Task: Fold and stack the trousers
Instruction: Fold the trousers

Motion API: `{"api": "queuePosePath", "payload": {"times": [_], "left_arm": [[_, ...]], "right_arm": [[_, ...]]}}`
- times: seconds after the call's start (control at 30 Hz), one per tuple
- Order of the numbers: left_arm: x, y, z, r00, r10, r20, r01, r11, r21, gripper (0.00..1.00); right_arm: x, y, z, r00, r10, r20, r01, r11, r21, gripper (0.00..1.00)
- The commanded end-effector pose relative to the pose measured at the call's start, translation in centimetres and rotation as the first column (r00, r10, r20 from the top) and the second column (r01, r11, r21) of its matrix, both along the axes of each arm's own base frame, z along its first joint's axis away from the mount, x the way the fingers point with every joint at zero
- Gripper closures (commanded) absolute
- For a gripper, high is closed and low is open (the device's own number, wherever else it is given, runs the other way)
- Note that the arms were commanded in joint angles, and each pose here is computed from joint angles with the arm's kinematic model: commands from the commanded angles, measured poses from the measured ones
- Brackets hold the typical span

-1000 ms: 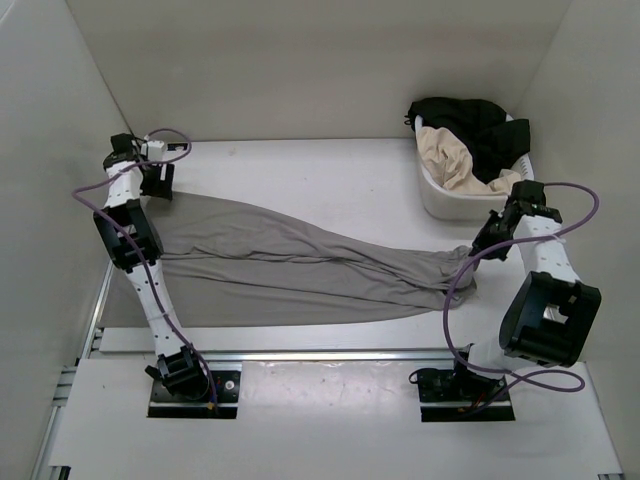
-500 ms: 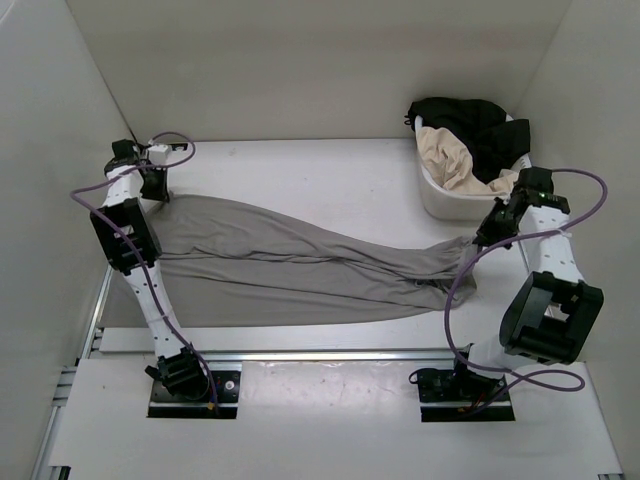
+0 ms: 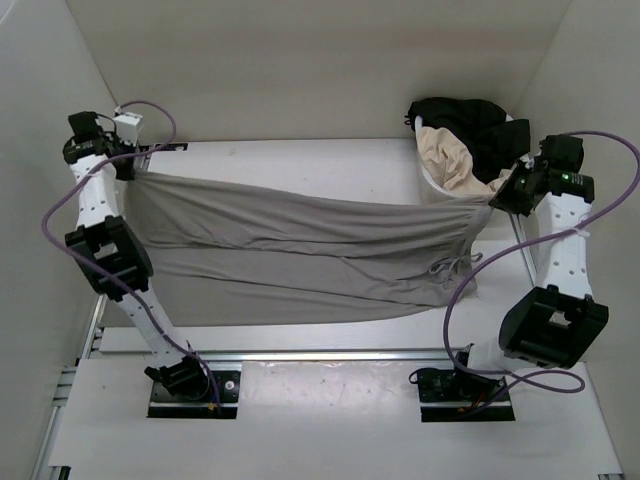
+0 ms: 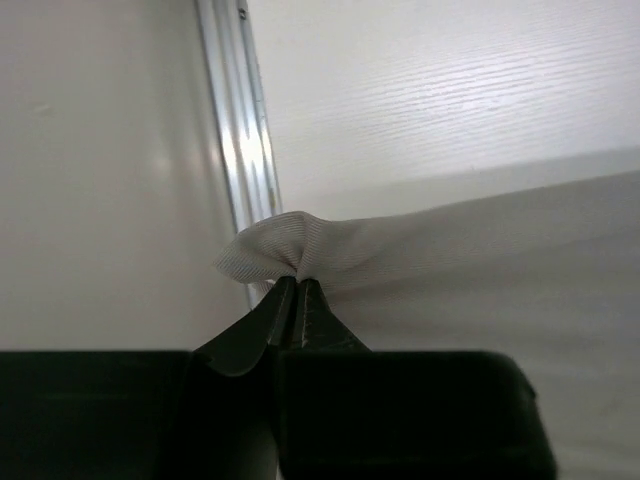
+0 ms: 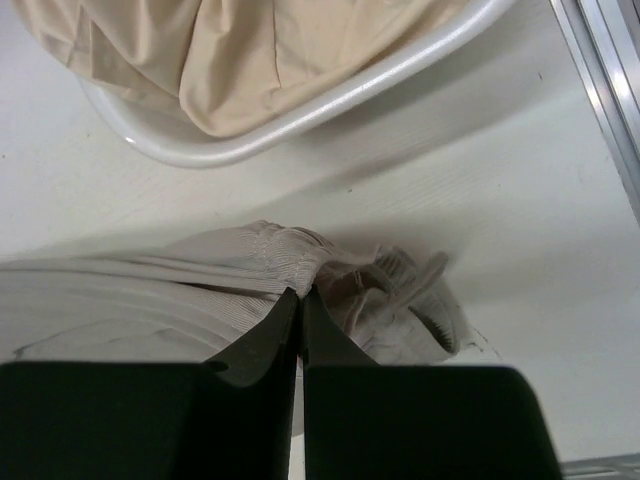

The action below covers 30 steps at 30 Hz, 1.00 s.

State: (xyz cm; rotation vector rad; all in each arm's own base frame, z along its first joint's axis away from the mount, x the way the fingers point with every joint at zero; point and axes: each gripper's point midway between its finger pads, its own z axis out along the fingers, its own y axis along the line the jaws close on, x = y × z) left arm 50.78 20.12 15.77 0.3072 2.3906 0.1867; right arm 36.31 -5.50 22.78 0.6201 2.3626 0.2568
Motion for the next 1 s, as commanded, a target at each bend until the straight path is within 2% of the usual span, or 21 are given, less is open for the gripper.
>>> {"api": "queuePosePath", "payload": {"times": [0.0,0.07,0.1,0.17,0.2,0.27,0.33,0.37,0.43,0.47,0.53,0.6,0.67,0.73,0.77,0.9,0.93,0.97], "left_arm": [[-3.8,0.7,5.3,0.998,0.001,0.065,-0.007,0.997,0.080,0.86],[-6.3,0.5,6.6,0.997,0.012,0.075,-0.019,0.996,0.093,0.86],[-8.5,0.9,4.3,0.999,0.046,0.015,-0.047,0.996,0.077,0.86],[-11.6,1.1,4.5,0.997,0.075,0.007,-0.075,0.994,0.080,0.86],[-14.4,1.5,1.7,0.992,0.108,-0.061,-0.105,0.993,0.053,0.86],[-17.4,1.6,0.8,0.987,0.136,-0.085,-0.133,0.990,0.051,0.86],[-20.5,1.9,-1.9,0.977,0.163,-0.140,-0.160,0.987,0.029,0.86],[-21.3,2.2,-1.9,0.974,0.181,-0.133,-0.179,0.983,0.033,0.86],[-21.7,2.6,-2.3,0.974,0.184,-0.129,-0.183,0.983,0.021,0.86],[-21.4,2.8,-2.2,0.976,0.181,-0.121,-0.181,0.983,0.007,0.86],[-19.4,3.5,-0.3,0.983,0.173,-0.057,-0.174,0.985,-0.011,0.86],[-17.6,4.5,0.1,0.981,0.188,-0.041,-0.190,0.981,-0.033,0.86],[-14.9,5.1,2.2,0.983,0.184,0.004,-0.184,0.982,-0.041,0.86],[-13.7,5.0,3.4,0.983,0.184,0.016,-0.183,0.981,-0.064,0.86],[-12.8,5.4,5.5,0.981,0.184,0.057,-0.181,0.982,-0.057,0.86],[-13.6,4.8,6.8,0.982,0.176,0.067,-0.173,0.984,-0.044,0.86],[-14.2,4.8,6.7,0.985,0.166,0.057,-0.165,0.986,-0.017,0.86],[-15.2,4.1,5.1,0.988,0.155,0.019,-0.154,0.988,-0.026,0.86]], "right_arm": [[-1.6,-0.1,1.3,0.999,-0.024,0.048,0.025,1.000,-0.016,1.00],[-3.3,-0.8,-0.2,0.996,-0.088,0.009,0.089,0.995,-0.052,1.00],[-4.3,-1.3,-1.1,0.992,-0.121,-0.024,0.119,0.991,-0.056,1.00],[-5.6,-1.0,-2.7,0.987,-0.149,-0.054,0.148,0.988,-0.034,1.00],[-7.0,-0.2,-5.7,0.982,-0.143,-0.125,0.143,0.990,-0.002,1.00],[-7.8,0.1,-7.8,0.977,-0.163,-0.139,0.171,0.984,0.053,1.00],[-9.2,0.8,-11.0,0.968,-0.159,-0.194,0.188,0.972,0.139,1.00],[-8.7,0.6,-11.0,0.975,-0.159,-0.155,0.183,0.971,0.152,1.00],[-7.8,0.4,-11.7,0.973,-0.176,-0.147,0.203,0.959,0.196,1.00],[-6.0,0.0,-10.5,0.982,-0.167,-0.094,0.183,0.962,0.202,1.00],[-3.3,0.1,-9.5,0.986,-0.149,-0.072,0.163,0.947,0.276,1.00],[0.8,-1.1,-5.1,0.989,-0.139,0.044,0.122,0.954,0.274,1.00],[2.6,-1.8,-4.5,0.991,-0.133,0.015,0.123,0.949,0.289,1.00],[5.3,-2.7,-1.3,0.990,-0.117,0.072,0.093,0.956,0.277,1.00],[5.6,-2.7,-0.6,0.990,-0.111,0.081,0.085,0.956,0.281,1.00],[3.9,-1.6,-0.2,0.990,-0.107,0.094,0.075,0.951,0.299,1.00],[3.0,-1.2,-0.8,0.991,-0.108,0.080,0.079,0.949,0.304,1.00],[1.2,-0.7,-3.4,0.993,-0.119,0.012,0.110,0.944,0.312,1.00]]}}
